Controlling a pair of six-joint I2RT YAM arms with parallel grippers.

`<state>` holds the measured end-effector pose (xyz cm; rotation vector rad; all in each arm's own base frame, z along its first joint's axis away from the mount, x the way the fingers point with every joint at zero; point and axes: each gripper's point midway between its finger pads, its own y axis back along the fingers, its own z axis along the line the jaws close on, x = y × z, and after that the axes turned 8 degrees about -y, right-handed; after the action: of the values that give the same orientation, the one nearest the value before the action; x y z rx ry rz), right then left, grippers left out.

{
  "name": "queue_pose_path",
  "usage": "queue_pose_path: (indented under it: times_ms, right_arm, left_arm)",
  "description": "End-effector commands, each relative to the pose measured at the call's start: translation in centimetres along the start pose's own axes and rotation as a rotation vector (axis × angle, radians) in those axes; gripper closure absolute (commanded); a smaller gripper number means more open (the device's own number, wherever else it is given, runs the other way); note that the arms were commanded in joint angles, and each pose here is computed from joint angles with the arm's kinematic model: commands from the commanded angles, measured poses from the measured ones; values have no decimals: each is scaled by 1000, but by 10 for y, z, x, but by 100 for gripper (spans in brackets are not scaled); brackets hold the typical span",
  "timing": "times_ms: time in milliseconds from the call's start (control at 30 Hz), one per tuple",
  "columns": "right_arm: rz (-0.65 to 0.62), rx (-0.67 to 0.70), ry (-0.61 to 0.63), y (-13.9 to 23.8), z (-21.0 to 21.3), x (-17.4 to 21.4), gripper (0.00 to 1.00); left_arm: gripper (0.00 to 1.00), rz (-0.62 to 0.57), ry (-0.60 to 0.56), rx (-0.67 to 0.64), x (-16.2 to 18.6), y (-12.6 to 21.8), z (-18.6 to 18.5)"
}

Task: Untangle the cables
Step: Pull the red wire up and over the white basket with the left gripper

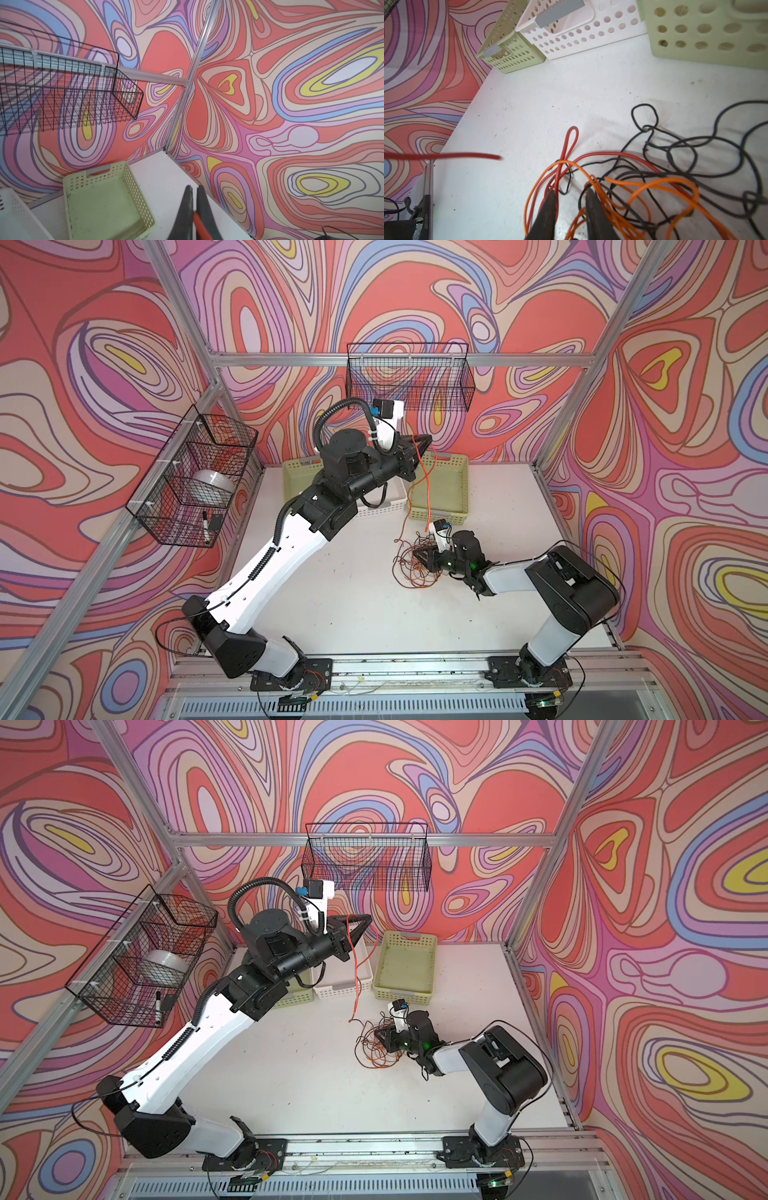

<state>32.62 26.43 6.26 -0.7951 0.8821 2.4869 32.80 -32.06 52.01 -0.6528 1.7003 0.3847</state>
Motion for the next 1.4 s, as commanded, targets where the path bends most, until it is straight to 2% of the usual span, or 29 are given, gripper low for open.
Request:
queue_pose_path:
  times_ms: [0,100,200,433,700,833,933,1067,1167,1367]
  right_arm:
    - [0,37,-9,-4,-13,5,74]
    - [1,28,-12,-6,-13,6,69]
    - [-16,5,3,-1,-4,-1,59]
    - [-87,-103,59,33,45,-33,39]
    - [-83,-55,81,58,54,-41,33]
    - [-57,-24,77,60,50,-36,33]
    - [-47,-4,81,63,50,-38,34]
    - [-43,47,80,69,47,-42,36]
    - [-38,90,82,75,43,-42,38]
    - [-31,205,51,85,24,-38,43]
  left_arm:
    - [100,-4,-29,5,-15,-2,-5]
    - [100,-7,-56,7,-30,-3,-9]
    - [100,-6,-97,-35,-40,-3,-2]
    - [100,54,-80,-123,-41,-4,46]
    - [100,68,-149,-159,-48,-35,92]
    - [100,22,-121,-194,-54,-46,132]
    - [100,18,-141,-254,-50,-50,166]
    - [100,60,-144,-318,-23,-58,213]
    - [100,119,-138,-369,12,-68,246]
    - [100,299,2,-469,118,-74,313]
